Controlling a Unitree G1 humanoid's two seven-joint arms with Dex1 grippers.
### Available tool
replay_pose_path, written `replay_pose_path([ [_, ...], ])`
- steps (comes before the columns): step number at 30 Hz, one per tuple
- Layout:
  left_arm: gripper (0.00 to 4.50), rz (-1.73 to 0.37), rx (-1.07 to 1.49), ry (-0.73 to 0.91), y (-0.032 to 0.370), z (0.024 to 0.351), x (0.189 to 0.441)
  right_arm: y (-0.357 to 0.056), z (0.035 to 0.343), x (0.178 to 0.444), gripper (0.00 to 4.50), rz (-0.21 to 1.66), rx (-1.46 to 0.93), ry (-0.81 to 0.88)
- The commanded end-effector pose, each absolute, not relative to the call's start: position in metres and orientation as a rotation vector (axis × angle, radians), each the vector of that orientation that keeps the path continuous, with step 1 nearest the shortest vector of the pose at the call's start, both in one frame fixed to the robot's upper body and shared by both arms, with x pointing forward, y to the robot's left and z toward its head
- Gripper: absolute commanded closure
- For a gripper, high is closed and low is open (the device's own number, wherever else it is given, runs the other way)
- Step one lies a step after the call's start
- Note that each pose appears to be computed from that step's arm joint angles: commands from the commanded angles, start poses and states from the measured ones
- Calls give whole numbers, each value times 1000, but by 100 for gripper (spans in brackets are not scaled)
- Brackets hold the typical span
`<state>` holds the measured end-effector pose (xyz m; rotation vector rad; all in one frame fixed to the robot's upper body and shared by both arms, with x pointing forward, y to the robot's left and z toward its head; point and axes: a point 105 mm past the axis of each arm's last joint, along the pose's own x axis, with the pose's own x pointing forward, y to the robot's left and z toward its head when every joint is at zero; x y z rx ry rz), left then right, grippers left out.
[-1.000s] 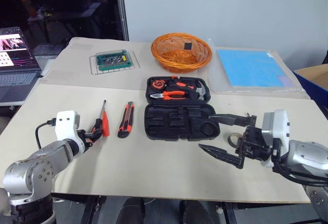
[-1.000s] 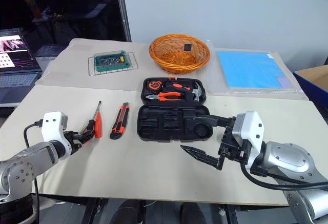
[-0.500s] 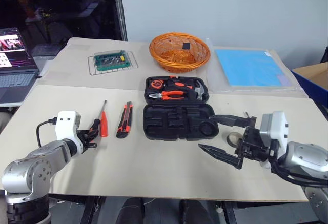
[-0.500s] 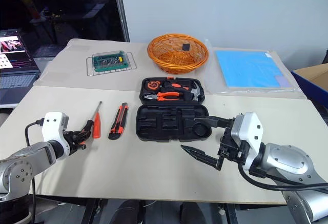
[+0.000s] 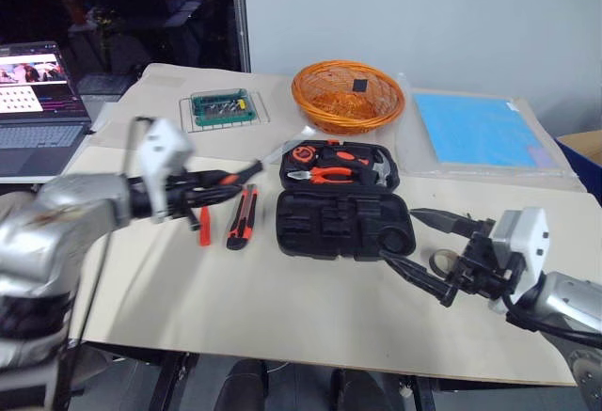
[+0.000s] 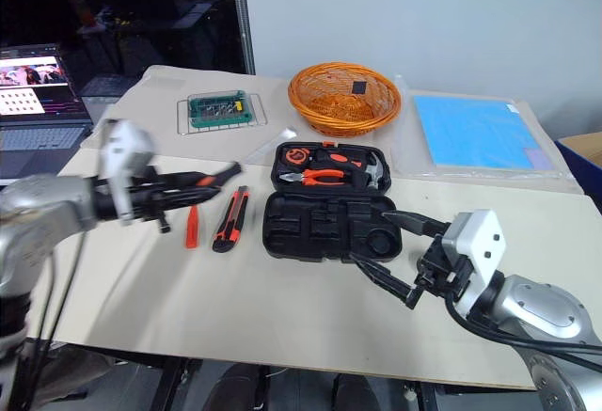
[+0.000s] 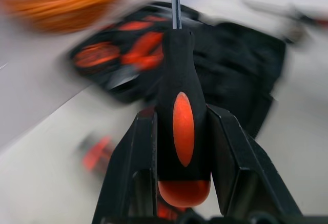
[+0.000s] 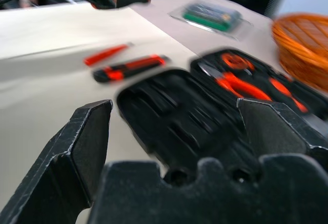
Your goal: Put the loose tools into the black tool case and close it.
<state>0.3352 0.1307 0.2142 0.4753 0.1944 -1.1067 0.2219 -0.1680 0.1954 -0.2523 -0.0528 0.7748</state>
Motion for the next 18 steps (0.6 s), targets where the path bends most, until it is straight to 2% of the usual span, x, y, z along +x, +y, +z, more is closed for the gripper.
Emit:
replay_pose_path([
  [1, 364, -1202, 650, 213, 109, 208, 361, -173, 208, 213, 0, 718, -291, -87],
  [5, 364, -1296, 795, 265, 78, 192, 382, -173, 208, 196, 0, 710, -299, -61],
  [8, 364, -1287, 820, 294, 63, 180, 396, -171, 208, 191, 0, 707, -304, -52],
  [15, 364, -1245, 898, 383, 61, 154, 409, -169, 212, 189, 0, 687, -322, -74],
  [18, 364, -1204, 907, 392, 65, 152, 416, -166, 213, 187, 0, 686, -321, -79],
])
